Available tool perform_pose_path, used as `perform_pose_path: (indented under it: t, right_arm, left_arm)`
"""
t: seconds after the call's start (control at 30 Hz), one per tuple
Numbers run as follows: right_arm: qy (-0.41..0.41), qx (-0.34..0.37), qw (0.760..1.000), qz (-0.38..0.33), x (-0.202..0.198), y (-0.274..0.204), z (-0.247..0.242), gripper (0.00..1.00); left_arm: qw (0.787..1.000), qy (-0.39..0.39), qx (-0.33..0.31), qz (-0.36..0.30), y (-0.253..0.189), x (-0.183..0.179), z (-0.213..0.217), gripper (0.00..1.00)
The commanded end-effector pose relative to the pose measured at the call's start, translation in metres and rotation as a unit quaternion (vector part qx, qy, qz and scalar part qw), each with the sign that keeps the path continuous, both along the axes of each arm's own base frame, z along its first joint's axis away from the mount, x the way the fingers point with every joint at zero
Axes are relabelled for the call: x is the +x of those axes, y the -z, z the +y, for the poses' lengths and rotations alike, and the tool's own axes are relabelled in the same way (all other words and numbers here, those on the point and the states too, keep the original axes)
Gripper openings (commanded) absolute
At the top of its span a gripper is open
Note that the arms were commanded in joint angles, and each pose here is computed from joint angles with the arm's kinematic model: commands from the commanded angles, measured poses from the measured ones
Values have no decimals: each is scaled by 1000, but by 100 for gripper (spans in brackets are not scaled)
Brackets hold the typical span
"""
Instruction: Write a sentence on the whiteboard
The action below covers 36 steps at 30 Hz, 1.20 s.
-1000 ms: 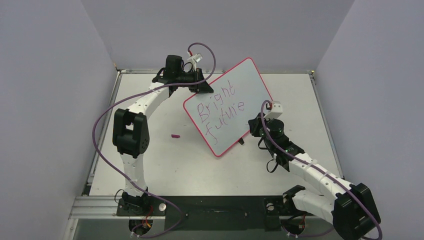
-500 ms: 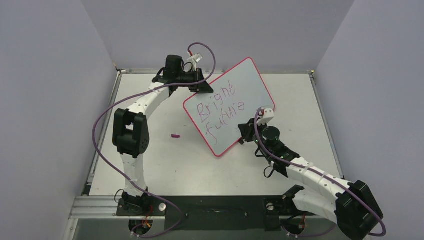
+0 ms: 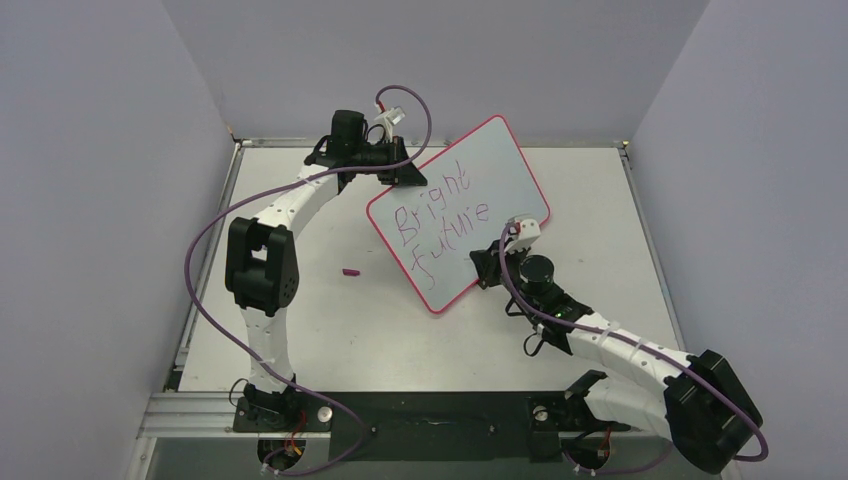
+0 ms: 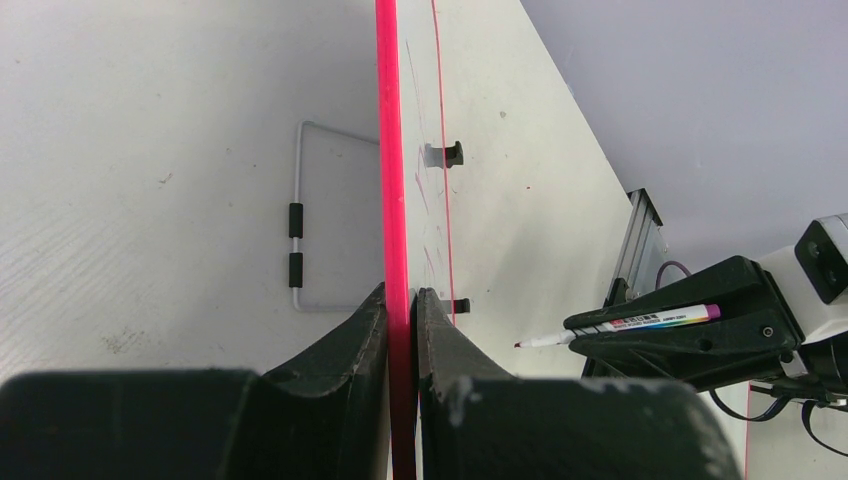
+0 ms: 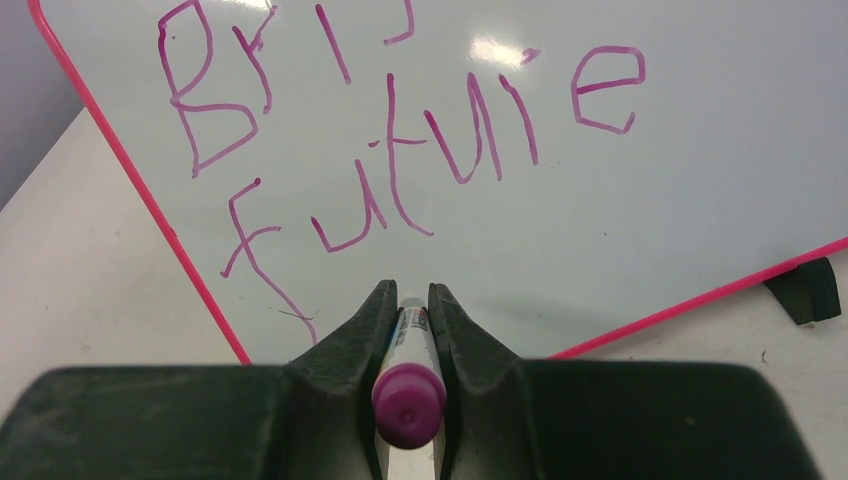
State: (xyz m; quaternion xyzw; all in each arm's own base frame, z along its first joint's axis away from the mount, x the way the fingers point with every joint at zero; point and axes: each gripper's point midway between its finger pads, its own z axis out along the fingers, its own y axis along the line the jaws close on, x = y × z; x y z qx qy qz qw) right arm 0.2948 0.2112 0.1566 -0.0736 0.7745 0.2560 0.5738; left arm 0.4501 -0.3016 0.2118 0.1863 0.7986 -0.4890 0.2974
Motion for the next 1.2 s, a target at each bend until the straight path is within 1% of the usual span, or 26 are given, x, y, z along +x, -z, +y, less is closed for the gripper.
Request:
perform_pose_path:
  t: [0.0,0.83,1.17]
  right_arm:
    - [-11,11,1000,-25,0,-8,6,0]
    - [-30,2,999,-19,-2,3,17,0]
    - [-11,-17,1000,-14,1,10,11,0]
  left_arm:
    - [996,30,-24,-85,-45,-8,-12,0]
    - [996,29,-24,-84,-44,-8,-12,0]
    - [996,29,-24,-84,-45,-9,-12,0]
